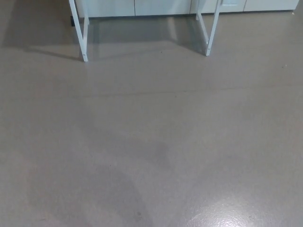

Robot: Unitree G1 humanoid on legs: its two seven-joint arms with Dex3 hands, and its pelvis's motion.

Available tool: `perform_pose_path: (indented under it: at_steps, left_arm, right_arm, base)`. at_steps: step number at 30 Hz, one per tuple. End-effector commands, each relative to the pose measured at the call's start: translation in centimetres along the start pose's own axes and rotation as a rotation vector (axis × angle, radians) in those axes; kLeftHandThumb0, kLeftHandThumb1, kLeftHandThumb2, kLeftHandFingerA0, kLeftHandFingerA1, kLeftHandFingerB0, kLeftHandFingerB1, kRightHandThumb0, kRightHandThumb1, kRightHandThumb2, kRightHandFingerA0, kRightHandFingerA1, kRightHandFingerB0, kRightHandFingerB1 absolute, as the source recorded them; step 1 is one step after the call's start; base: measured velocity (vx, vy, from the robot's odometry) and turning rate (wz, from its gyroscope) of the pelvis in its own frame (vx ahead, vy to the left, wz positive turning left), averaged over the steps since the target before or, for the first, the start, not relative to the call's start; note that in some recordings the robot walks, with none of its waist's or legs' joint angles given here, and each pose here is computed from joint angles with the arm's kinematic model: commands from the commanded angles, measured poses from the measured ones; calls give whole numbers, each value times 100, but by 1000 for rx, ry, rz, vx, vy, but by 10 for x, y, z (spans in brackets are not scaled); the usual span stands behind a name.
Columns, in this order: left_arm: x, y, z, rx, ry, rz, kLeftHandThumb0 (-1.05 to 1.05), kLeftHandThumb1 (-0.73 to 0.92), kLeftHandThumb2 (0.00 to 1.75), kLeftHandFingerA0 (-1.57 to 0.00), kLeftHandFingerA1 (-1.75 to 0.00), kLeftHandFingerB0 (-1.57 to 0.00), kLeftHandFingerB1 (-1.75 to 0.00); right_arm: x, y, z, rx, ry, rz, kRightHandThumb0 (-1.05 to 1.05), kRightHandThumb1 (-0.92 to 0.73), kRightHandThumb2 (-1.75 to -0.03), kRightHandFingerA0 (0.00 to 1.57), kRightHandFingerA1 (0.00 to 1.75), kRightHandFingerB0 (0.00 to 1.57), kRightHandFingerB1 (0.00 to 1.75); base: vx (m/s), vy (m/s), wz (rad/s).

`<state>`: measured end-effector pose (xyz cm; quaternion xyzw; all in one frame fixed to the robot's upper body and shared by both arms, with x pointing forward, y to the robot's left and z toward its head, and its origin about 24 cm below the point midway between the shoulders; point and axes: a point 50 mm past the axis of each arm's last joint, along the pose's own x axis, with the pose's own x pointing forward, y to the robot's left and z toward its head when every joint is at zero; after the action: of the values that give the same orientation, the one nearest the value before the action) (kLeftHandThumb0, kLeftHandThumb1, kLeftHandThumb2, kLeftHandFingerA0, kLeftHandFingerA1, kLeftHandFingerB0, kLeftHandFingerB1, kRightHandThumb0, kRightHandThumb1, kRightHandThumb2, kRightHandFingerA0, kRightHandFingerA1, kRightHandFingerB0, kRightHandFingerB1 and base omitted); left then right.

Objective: The robot walks towards a desk on which an eraser is kept on the left hand side and a container is kept on the right hand side. The robot picks up the eraser using its left hand and places it in the container.

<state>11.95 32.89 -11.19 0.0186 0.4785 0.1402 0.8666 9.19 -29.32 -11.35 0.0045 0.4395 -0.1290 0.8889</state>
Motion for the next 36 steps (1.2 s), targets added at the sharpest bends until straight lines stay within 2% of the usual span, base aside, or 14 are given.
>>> perform_pose_path:
  at_steps: [1, 2, 3, 4, 10, 11, 12, 17, 19, 20, 21, 22, 23, 36]
  left_arm:
    - [-5, 13, -1, -105, -58, -42, -20, 46, 90, -26, -57, -10, -48]
    - [-5, 13, -2, -104, -58, -43, -24, 63, 58, -32, -43, -21, -32]
    - [-5, 13, -4, -97, -55, -37, -25, 62, 58, -32, -43, -21, -32]
    - [-5, 14, -4, -91, -53, -29, -20, 44, 89, -27, -57, -11, -48]
    - [-6, 17, -5, -76, -52, -19, -20, 45, 90, -30, -58, -12, -48]
    - [-6, 17, -5, -69, -50, -21, -29, 59, 65, -30, -44, -23, -37]
    - [-6, 16, -4, -66, -53, -25, -20, 45, 90, -26, -56, -12, -48]
    - [-6, 15, -2, -60, -76, -10, -19, 46, 92, -33, -60, -12, -49]
    - [-6, 15, -2, -15, -82, 8, -19, 45, 91, -39, -62, -13, -49]
    - [-6, 15, -3, -6, -85, 12, -24, 62, 58, -50, -48, -25, -33]
    - [-5, 14, -2, 35, -88, 32, -19, 44, 91, -47, -66, -14, -50]
    - [-5, 13, -1, 52, -90, 40, -19, 44, 91, -47, -66, -14, -50]
    - [-5, 13, -1, 59, -85, 44, -25, 61, 58, -53, -50, -26, -33]
    - [-6, 13, -1, 115, -115, 71, -25, 61, 58, -52, -48, -28, -34]
  right_arm:
    - [-9, -5, -1, 151, -95, 58, -40, -54, -74, 30, 55, 15, 44]
    - [-9, -5, -2, 154, -94, 59, -29, -44, -92, 28, 60, 8, 50]
    - [-10, -6, -4, 163, -95, 59, -29, -43, -91, 28, 61, 9, 50]
    - [-10, -5, -5, 159, -97, 59, -41, -53, -73, 28, 55, 15, 45]
    - [-13, -5, -12, 168, -94, 63, -29, -63, -58, 27, 50, 22, 38]
    - [-12, -6, -15, 165, -88, 57, -28, -41, -89, 23, 58, 15, 52]
    - [-12, -7, -15, 159, -89, 55, -39, -54, -71, 25, 53, 21, 45]
    - [-12, -7, -11, 152, -102, 60, -39, -54, -71, 24, 52, 20, 44]
    - [-12, -7, -11, 151, -105, 60, -37, -56, -71, 24, 52, 21, 44]
    - [-13, -6, -12, 146, -105, 60, -38, -56, -71, 25, 52, 21, 44]
    - [-11, -7, -13, 135, -97, 54, -39, -55, -72, 26, 52, 21, 44]
    - [-10, -8, -14, 132, -93, 52, -39, -55, -72, 26, 52, 21, 44]
    - [-10, -8, -14, 129, -91, 46, -29, -42, -89, 26, 58, 15, 51]
    - [-12, -5, -15, 111, -102, 50, -42, -54, -73, 24, 53, 21, 46]
  base:
    - [0, 0, 0]
    - [0, 0, 0]
    - [0, 0, 0]
    - [0, 0, 0]
    - [56, -4, 0]
    - [43, -54, 16]
    - [-48, 16, 6]
    - [-8, 1, 5]
    - [47, 134, -6]
    - [36, 213, -11]
    - [114, 251, -29]
    - [173, 324, -36]
    - [85, 541, 90]
    - [210, 25, 1]
